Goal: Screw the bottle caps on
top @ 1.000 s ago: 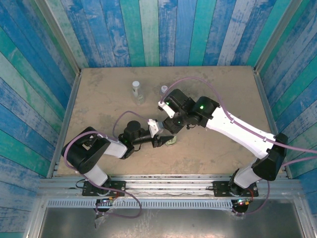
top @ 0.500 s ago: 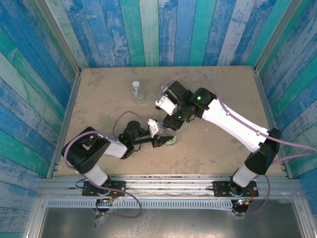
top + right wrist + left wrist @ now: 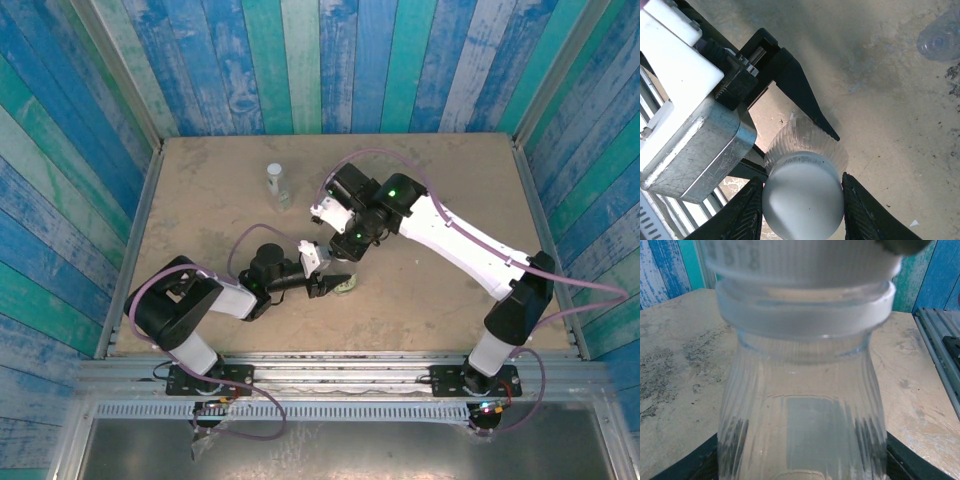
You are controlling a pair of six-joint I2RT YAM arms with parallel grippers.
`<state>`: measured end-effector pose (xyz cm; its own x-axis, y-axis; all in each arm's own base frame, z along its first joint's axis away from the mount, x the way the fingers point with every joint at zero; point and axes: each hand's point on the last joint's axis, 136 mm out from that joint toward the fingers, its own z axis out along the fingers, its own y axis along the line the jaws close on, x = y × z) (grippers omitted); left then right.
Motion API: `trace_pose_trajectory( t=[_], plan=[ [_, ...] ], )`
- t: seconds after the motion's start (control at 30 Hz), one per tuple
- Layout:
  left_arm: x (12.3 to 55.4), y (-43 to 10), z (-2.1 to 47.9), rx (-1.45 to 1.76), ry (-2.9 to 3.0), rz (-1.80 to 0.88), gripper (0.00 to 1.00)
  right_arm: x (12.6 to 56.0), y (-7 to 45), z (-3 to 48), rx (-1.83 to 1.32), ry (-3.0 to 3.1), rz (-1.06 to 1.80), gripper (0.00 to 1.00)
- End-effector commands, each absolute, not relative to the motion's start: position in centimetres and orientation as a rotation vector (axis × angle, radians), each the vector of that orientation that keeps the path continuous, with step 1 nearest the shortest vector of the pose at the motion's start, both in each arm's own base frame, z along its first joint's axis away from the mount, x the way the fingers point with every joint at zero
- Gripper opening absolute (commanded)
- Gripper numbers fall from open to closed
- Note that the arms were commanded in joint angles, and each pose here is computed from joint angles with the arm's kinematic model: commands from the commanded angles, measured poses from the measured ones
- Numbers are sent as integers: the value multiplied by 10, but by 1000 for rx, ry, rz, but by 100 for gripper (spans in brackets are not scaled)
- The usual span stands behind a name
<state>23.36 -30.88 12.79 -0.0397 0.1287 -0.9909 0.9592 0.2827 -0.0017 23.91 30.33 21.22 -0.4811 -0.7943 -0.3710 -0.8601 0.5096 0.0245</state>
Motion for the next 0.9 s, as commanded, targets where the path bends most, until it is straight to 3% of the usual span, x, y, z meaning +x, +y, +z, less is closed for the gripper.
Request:
trace_pose_trajectory(
  t=[0.0, 0.23, 0.43, 0.87],
  plan=[
    [223, -303, 91, 1102, 1597, -988, 60, 231, 301, 214, -1449, 2435, 318, 35],
    [221, -305, 89, 1117, 1599, -1007, 60, 199, 301, 209, -1865, 2146, 524, 33],
    [221, -306, 90, 1120, 1598, -1014, 60, 195, 293, 204, -2069, 2012, 517, 33],
    [219, -306, 85, 1124, 1610, -1027, 60, 189, 290, 216, -2269, 1685, 595, 39]
  ],
)
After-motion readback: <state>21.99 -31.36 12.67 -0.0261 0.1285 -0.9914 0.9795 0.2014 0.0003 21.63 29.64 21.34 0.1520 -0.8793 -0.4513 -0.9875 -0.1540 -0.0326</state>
